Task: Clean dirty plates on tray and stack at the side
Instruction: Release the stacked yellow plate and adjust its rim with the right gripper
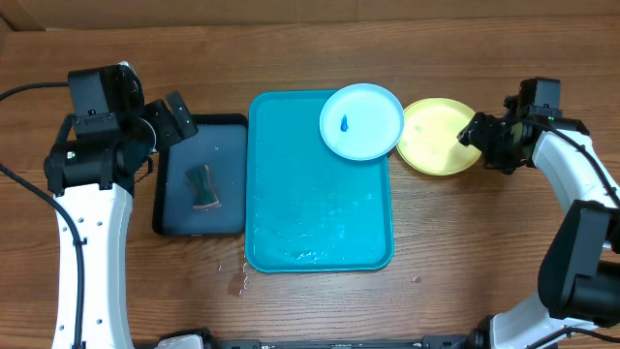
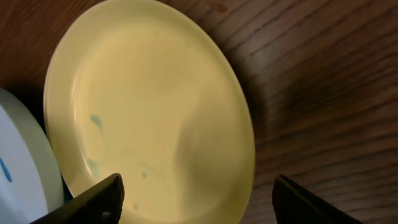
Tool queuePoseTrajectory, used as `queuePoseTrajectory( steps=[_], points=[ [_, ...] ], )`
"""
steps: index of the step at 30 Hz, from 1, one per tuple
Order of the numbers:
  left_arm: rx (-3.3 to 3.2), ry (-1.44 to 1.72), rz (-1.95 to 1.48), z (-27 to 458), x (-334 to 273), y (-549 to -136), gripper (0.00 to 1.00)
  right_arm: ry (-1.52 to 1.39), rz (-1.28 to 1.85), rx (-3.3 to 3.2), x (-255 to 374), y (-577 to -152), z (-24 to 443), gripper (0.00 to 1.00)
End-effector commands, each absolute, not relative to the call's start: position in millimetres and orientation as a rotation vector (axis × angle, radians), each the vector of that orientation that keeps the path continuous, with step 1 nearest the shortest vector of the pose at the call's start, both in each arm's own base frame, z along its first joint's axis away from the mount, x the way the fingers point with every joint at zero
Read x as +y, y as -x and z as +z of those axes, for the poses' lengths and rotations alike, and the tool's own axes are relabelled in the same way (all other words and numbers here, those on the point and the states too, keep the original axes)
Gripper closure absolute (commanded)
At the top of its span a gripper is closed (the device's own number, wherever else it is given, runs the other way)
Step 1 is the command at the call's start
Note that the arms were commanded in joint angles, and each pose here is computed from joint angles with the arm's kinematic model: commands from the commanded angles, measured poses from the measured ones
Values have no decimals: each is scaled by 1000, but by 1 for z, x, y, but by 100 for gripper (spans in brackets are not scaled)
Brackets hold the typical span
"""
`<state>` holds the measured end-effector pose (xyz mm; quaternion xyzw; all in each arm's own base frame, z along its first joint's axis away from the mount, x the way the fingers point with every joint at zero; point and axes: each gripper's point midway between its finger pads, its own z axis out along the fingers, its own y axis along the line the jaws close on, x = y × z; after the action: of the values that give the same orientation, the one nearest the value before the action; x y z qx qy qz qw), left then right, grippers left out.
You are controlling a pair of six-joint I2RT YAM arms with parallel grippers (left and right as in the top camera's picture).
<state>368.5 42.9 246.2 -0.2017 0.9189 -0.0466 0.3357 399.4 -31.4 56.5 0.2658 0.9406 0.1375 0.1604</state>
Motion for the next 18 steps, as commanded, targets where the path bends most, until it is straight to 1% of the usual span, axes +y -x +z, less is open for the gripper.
queuePoseTrajectory(
  steps=[1, 10, 13, 18],
  points=[
    [2396, 532, -136, 246, 41, -370, 0, -806, 350, 2700, -34, -395, 51, 22],
    [2396, 532, -136, 246, 41, -370, 0, -712, 368, 2741, -5, -394, 49, 21],
    [2396, 532, -136, 246, 41, -370, 0, -698, 318, 2756, -2, -390, 45, 15],
    [2396, 532, -136, 246, 41, -370, 0, -716, 257, 2743, -4, -387, 33, 9]
  ],
)
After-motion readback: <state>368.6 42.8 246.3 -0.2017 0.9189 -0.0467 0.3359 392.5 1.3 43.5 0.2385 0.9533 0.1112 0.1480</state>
